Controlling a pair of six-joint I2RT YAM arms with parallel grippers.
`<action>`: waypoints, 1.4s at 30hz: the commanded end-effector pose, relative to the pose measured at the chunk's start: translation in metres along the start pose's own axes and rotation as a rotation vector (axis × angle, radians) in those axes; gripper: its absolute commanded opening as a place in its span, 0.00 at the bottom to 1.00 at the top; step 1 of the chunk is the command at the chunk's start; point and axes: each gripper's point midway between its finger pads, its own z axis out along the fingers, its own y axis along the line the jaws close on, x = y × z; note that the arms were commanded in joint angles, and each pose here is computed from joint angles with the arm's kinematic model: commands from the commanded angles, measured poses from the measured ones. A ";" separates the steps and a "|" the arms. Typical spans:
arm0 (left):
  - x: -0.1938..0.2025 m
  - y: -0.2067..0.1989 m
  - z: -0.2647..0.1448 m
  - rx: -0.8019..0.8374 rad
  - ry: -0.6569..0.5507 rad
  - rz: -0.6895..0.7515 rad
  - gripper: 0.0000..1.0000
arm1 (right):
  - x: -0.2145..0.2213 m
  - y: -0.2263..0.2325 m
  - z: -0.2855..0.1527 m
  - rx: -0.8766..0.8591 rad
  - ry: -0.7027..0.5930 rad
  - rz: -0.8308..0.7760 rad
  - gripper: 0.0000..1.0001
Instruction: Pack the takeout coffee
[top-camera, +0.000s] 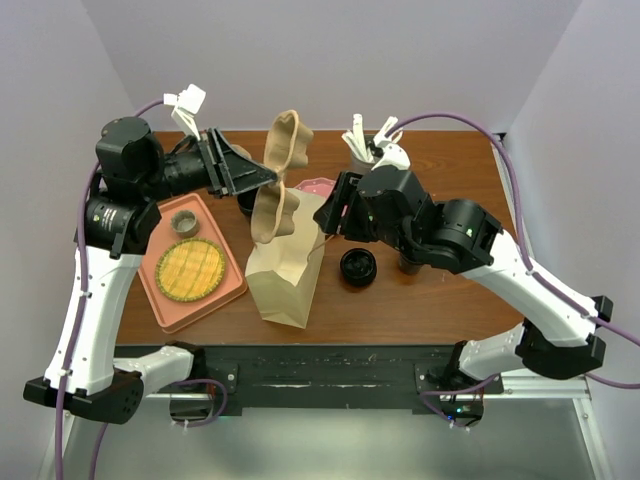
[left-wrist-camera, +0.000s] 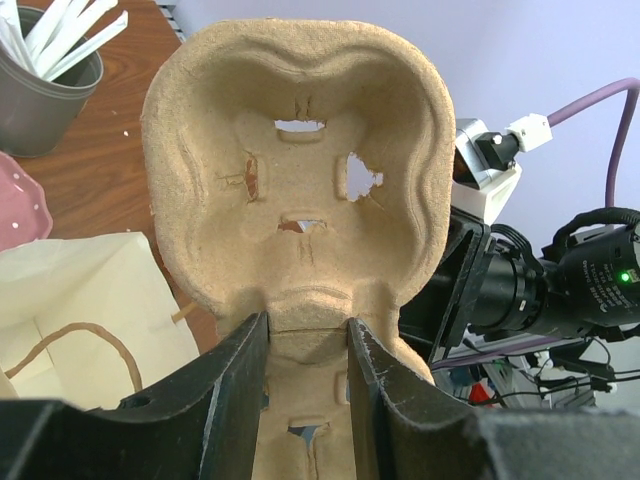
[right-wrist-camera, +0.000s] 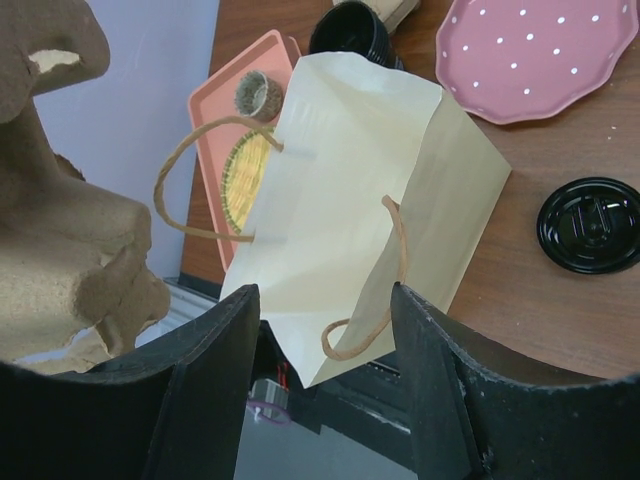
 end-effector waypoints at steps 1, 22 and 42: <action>0.007 -0.024 -0.008 0.091 0.038 -0.028 0.00 | -0.025 0.004 -0.017 -0.029 -0.088 0.061 0.60; 0.033 -0.018 -0.007 0.130 0.037 -0.131 0.00 | 0.006 -0.002 0.007 -0.031 -0.024 0.035 0.61; 0.062 0.053 0.007 -0.137 0.121 -0.066 0.00 | -0.003 -0.002 0.005 -0.090 -0.100 0.029 0.00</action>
